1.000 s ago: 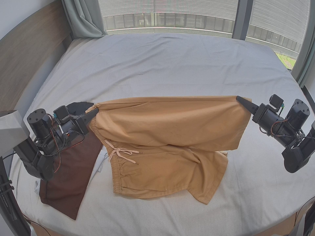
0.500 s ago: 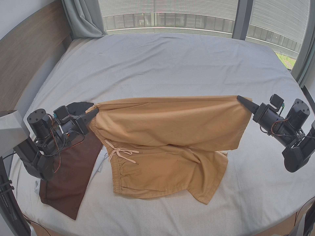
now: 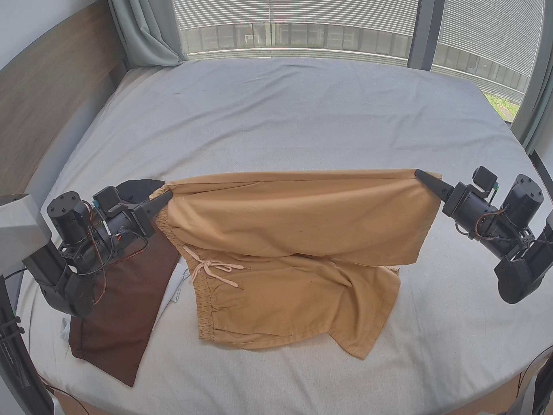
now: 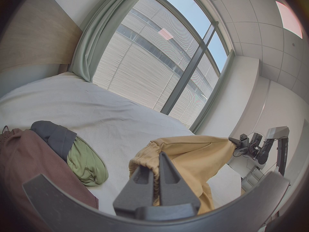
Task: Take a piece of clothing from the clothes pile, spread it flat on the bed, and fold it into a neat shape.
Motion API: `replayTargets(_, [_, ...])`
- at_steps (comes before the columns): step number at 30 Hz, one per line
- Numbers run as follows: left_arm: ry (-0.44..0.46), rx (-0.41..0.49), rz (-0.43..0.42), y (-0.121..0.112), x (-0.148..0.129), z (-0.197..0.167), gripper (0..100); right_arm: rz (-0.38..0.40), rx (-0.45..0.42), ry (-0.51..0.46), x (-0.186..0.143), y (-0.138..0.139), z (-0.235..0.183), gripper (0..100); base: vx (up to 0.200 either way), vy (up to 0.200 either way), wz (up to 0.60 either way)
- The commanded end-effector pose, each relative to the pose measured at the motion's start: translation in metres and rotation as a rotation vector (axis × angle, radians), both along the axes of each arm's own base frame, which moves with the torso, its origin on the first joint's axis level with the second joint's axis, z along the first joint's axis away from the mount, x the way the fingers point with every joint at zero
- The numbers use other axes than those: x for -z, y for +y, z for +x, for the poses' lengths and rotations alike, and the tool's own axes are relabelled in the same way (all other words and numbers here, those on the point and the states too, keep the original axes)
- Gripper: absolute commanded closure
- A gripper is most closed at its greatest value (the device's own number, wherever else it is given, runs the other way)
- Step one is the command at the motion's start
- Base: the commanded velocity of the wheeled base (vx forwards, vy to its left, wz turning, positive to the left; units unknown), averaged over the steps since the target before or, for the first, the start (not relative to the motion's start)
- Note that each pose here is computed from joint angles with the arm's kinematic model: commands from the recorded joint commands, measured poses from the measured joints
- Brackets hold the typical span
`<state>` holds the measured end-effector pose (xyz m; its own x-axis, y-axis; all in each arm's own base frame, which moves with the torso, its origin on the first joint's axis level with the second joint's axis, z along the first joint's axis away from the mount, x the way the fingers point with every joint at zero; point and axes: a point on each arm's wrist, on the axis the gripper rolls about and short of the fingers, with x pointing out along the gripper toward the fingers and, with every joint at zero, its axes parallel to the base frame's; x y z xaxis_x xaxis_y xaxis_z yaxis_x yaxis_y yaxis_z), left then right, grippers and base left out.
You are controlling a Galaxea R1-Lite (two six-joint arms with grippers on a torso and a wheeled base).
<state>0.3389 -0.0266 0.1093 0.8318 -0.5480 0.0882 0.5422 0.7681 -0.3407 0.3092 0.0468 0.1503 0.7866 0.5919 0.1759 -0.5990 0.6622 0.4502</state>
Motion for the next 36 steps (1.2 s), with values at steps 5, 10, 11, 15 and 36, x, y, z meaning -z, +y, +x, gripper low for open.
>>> replayTargets(5, [0.005, -0.019, 0.0, 0.007, 0.001, -0.001, 100, 0.0, -0.005, 0.004, 0.001, 0.002, 0.0, 100, 0.0, 0.0, 0.0])
replayTargets(10, [0.01, -0.032, -0.001, 0.012, 0.001, -0.002, 100, -0.001, -0.008, 0.003, 0.001, 0.003, 0.0, 100, 0.0, 0.0, 0.0])
replayTargets(11, [0.012, -0.036, -0.001, 0.013, 0.002, -0.002, 100, -0.001, -0.008, 0.003, 0.001, 0.003, 0.0, 100, 0.0, 0.0, 0.0])
replayTargets(15, [0.007, -0.043, -0.001, 0.015, 0.0, -0.002, 100, -0.002, -0.008, 0.002, 0.001, 0.003, 0.0, 100, 0.0, 0.0, 0.0])
replayTargets(36, [-0.008, -0.047, -0.012, 0.01, 0.002, 0.012, 100, -0.002, 0.005, -0.005, 0.007, 0.002, 0.02, 100, 0.0, 0.0, 0.0])
